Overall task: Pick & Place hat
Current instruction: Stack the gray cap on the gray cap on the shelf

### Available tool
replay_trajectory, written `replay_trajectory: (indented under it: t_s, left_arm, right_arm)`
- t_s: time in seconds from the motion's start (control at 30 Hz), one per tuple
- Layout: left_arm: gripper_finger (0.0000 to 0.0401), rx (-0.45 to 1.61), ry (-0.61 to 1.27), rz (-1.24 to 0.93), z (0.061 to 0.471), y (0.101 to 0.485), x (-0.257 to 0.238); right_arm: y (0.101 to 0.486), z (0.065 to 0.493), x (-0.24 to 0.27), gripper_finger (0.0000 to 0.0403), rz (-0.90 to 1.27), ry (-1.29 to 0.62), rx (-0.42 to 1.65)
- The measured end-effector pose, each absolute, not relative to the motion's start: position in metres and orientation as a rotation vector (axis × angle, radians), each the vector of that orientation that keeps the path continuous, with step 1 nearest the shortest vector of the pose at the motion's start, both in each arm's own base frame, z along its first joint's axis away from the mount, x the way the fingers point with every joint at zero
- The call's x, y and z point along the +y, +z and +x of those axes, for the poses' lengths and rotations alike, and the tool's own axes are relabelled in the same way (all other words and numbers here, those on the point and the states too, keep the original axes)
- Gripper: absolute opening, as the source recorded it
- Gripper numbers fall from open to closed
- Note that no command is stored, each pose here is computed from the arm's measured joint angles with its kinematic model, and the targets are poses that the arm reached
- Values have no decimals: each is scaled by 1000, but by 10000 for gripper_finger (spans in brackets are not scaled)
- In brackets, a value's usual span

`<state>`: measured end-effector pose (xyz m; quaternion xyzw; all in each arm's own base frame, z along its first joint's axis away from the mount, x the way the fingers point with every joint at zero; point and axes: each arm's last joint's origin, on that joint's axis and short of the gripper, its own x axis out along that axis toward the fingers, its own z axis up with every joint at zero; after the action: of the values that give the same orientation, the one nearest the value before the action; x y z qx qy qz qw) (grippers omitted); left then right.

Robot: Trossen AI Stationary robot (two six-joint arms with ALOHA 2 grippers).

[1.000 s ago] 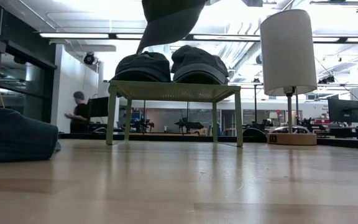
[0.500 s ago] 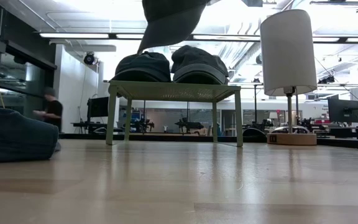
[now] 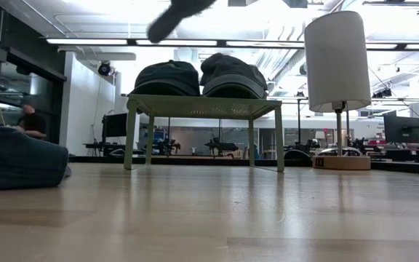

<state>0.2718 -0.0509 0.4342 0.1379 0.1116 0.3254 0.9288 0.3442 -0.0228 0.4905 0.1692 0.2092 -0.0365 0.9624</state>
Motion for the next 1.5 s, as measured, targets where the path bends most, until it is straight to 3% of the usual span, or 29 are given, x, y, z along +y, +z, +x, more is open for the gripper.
replay_trajectory:
  t_s: [0.53,0.93,1.5]
  left_arm:
    - [178,98,637,222,212,473,-38]
    - [178,83,583,192,212,474,-38]
    - [179,30,513,30,213,474,-40]
  right_arm:
    - [526,280,-72,20,142,114,327]
    - [520,258,-119,20,-4,356,290]
    - [501,250,-185,19,-98,543,149]
